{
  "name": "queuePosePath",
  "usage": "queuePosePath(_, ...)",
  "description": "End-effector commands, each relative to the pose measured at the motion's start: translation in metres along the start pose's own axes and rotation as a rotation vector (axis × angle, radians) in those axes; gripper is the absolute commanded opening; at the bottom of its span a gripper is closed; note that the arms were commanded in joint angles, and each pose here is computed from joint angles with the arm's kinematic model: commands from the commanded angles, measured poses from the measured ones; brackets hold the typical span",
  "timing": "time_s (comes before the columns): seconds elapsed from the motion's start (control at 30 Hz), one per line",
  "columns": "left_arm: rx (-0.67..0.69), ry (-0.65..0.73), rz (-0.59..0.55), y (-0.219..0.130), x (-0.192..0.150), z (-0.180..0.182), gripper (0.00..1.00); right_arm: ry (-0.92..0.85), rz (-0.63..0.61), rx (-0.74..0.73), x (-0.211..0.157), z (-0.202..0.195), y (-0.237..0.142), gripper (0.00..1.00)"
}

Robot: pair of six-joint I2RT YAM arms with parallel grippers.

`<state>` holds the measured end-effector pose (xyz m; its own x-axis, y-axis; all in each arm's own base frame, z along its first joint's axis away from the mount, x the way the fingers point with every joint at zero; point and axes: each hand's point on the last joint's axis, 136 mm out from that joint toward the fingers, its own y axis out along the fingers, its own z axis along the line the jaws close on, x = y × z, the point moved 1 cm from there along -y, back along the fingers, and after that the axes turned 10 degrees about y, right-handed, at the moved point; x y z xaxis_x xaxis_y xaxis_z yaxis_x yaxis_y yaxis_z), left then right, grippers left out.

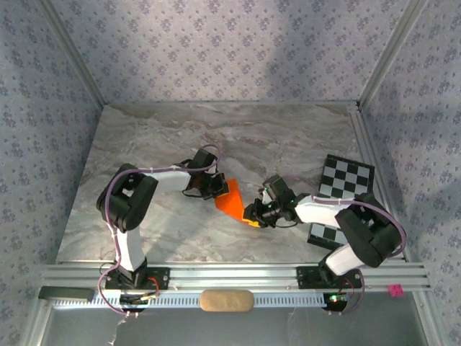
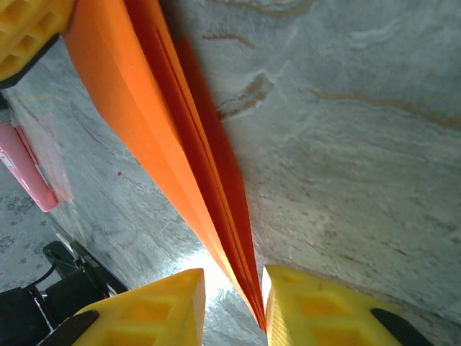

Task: Fold a paper plane with a square sheet of paper (pick it up from the middle)
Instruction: Turn over the paper at the center of the table.

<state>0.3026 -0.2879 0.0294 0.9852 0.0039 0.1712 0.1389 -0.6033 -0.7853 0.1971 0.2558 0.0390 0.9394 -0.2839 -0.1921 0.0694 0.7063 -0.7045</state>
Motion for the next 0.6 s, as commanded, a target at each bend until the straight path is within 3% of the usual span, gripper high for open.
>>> queuePosePath(0.0, 0.009, -0.023, 0.017, -0.001, -0.001, 0.003, 0.08, -0.008, 0.002, 0.016, 0.0, 0.007, 0.001, 0.28)
queuePosePath(0.57, -0.002, -0.028, 0.018, -0.001, -0.001, 0.001, 0.08, -0.089, -0.027, 0.109, 0.015, 0.031, 0.005, 0.28)
